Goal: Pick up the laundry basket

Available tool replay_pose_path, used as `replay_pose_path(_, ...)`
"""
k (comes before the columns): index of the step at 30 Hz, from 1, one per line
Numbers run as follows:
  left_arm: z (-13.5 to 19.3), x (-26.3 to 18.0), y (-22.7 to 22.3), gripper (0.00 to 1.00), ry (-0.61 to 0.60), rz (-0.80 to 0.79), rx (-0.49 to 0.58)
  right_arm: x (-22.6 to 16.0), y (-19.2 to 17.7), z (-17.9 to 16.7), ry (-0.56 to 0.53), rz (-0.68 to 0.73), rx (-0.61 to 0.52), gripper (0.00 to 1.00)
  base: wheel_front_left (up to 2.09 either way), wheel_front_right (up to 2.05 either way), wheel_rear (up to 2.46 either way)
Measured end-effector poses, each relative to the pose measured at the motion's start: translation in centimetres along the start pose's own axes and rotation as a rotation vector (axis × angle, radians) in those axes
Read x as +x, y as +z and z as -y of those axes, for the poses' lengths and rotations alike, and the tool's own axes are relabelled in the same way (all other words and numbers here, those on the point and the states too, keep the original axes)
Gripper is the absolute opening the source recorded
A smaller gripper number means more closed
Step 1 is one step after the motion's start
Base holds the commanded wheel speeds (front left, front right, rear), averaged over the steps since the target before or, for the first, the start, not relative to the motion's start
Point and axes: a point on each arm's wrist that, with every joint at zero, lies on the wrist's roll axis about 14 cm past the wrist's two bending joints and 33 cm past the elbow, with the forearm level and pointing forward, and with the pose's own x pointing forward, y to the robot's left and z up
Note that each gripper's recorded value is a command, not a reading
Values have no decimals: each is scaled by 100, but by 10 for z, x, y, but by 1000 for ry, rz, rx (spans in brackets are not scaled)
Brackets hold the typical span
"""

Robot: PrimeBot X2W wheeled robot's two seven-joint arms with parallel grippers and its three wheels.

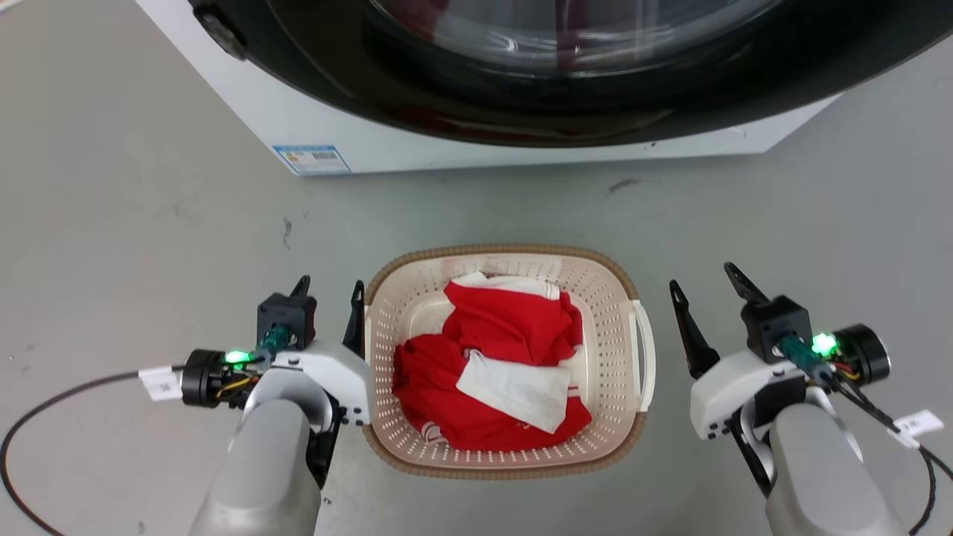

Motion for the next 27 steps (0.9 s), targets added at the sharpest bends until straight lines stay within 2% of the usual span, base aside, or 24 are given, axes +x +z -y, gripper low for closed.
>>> replay_pose_path(11,8,32,-67,100,-37,-224,-9,29,-59,-10,61,-183,-4,100,0,0,0)
replay_pose_path(18,9,31,-103,100,-37,-334,-22,28,-96,-21,98,-298,13,100,0,0,0)
replay_pose_path(27,8,23,-127,100,-29,-408,-43,18,-129,-30,129,-415,29,100,0,0,0)
